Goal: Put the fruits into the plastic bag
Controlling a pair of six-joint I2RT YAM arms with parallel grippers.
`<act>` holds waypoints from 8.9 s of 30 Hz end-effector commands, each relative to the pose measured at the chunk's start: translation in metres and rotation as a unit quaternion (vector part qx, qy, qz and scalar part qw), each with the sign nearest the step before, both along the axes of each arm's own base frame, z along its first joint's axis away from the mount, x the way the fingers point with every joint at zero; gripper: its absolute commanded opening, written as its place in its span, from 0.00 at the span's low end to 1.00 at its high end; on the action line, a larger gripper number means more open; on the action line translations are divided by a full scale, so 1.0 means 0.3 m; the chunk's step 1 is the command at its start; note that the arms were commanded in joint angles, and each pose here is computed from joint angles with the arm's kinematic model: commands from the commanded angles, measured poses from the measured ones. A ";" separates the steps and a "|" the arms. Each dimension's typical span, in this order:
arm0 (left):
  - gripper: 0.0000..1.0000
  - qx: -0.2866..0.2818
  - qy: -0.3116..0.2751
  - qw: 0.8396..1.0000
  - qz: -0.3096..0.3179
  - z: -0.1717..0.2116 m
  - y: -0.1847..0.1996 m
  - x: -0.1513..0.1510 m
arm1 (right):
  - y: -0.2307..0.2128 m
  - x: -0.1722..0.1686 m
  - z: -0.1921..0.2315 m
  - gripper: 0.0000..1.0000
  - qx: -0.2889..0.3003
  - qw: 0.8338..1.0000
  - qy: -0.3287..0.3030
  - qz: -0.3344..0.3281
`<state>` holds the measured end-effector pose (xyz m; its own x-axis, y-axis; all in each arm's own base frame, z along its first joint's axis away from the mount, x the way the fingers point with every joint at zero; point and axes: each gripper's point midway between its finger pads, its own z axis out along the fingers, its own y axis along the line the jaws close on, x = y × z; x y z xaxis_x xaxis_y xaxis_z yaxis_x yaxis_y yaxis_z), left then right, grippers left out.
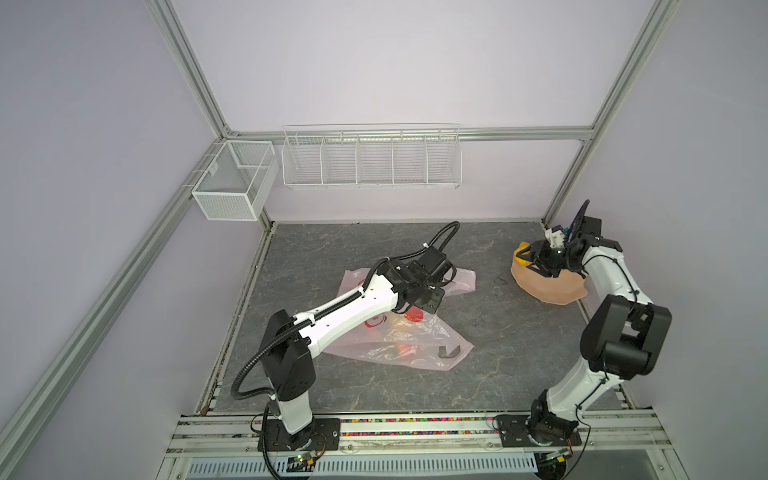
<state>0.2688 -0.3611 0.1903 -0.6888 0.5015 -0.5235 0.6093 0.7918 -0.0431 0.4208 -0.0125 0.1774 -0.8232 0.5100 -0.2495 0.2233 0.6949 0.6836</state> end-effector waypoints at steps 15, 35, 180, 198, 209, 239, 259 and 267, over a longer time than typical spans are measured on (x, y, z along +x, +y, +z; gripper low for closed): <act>0.00 -0.001 -0.006 1.000 -0.013 0.020 -0.024 0.021 | 0.293 -0.387 0.019 0.33 0.146 0.988 -0.017 0.045; 0.00 -0.007 -0.001 1.000 -0.016 0.020 -0.036 0.016 | 0.486 -0.516 -0.148 0.29 0.203 0.977 0.019 0.069; 0.00 0.003 0.020 1.000 -0.001 -0.038 0.022 0.018 | 0.612 -0.617 -0.354 0.99 -0.054 0.973 -0.024 0.223; 0.00 -0.003 0.017 1.000 -0.002 -0.016 -0.017 0.043 | 0.665 -0.661 -0.340 0.14 -0.039 0.964 -0.084 0.249; 0.48 -0.060 -0.002 0.998 0.034 0.121 -0.015 0.131 | 0.669 -0.668 -0.332 0.06 -0.037 0.964 -0.085 0.248; 0.88 -0.057 -0.070 0.992 -0.092 -0.024 -0.343 0.498 | 0.651 -0.749 -0.264 0.06 -0.052 0.953 -0.064 0.290; 0.92 -0.036 -0.038 0.989 -0.142 -0.301 -0.413 0.511 | 0.654 -0.793 -0.251 0.06 -0.048 0.944 -0.055 0.321; 0.76 -0.048 -0.022 0.983 -0.176 -0.337 -0.439 0.478 | 0.658 -0.792 -0.249 0.06 -0.046 0.943 -0.055 0.324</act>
<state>0.4181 -0.4821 0.0853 -0.4994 0.6411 -0.5828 0.8115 0.5818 -0.0553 0.1848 0.1812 0.0943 -0.9330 -0.0874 -0.3492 -0.2964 0.7370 0.6074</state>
